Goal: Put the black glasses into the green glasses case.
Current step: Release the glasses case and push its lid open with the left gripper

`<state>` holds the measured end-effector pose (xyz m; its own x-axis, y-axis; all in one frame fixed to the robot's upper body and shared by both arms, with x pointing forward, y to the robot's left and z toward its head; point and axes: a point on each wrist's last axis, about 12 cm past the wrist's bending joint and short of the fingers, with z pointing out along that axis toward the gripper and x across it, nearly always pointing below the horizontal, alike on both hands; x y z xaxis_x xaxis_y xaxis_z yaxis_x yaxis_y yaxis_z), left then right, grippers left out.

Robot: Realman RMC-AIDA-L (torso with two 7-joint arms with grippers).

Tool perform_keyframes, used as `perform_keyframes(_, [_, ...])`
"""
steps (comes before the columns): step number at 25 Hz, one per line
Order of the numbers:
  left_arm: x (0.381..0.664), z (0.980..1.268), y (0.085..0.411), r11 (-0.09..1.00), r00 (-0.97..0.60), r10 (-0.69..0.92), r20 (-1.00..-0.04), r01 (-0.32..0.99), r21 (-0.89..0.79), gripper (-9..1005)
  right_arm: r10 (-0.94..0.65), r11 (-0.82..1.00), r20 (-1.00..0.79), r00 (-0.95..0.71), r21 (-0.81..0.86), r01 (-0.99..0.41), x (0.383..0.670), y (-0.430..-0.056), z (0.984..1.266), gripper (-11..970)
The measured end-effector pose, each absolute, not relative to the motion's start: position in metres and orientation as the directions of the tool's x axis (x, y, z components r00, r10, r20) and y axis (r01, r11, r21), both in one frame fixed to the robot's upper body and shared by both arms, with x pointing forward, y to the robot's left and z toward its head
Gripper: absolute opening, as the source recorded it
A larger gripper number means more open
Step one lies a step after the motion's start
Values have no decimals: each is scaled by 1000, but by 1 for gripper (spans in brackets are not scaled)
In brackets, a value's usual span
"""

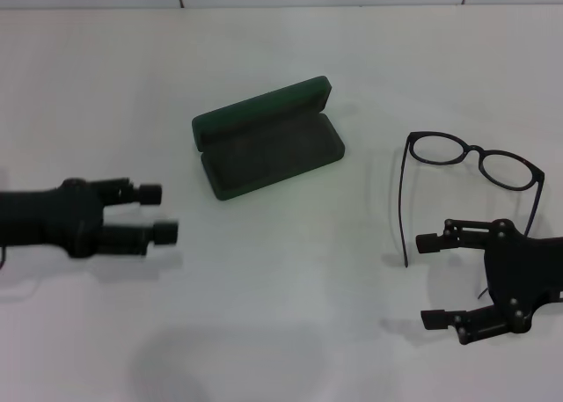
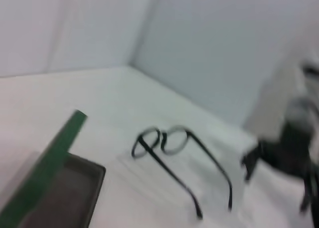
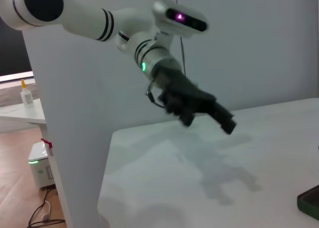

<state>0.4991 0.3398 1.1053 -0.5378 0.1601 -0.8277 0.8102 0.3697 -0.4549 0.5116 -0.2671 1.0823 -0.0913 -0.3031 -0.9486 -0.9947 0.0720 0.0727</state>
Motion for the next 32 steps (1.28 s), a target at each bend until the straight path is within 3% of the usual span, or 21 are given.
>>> perform_keyframes(6, [521, 1107, 320, 411, -647, 108, -755, 720, -558, 885, -302, 75, -947, -109, 91, -993, 512, -267, 1082, 885])
perform_keyframes(11, [550, 1129, 302, 467, -661, 181, -728, 709, -528, 884, -311, 69, -943, -121, 104, -992, 511, -266, 1081, 885])
perform_keyframes(18, [600, 1179, 248, 532, -575, 404, -712, 780, -329, 884, -321, 55, -938, -132, 120, -991, 511, -264, 1081, 885])
perform_keyframes(22, [628, 1207, 207, 498, -485, 563, -669, 845, -194, 883, -338, 35, -932, -129, 124, -992, 513, -260, 1084, 885])
perform_keyframes(29, [656, 1216, 157, 451, -423, 728, -540, 888, -88, 881, -349, 30, -929, -122, 119, -992, 514, -258, 1084, 885])
perform_keyframes(32, [660, 1211, 151, 449, -405, 757, -513, 893, -42, 880, -352, 33, -928, -124, 120, -992, 514, -259, 1084, 885])
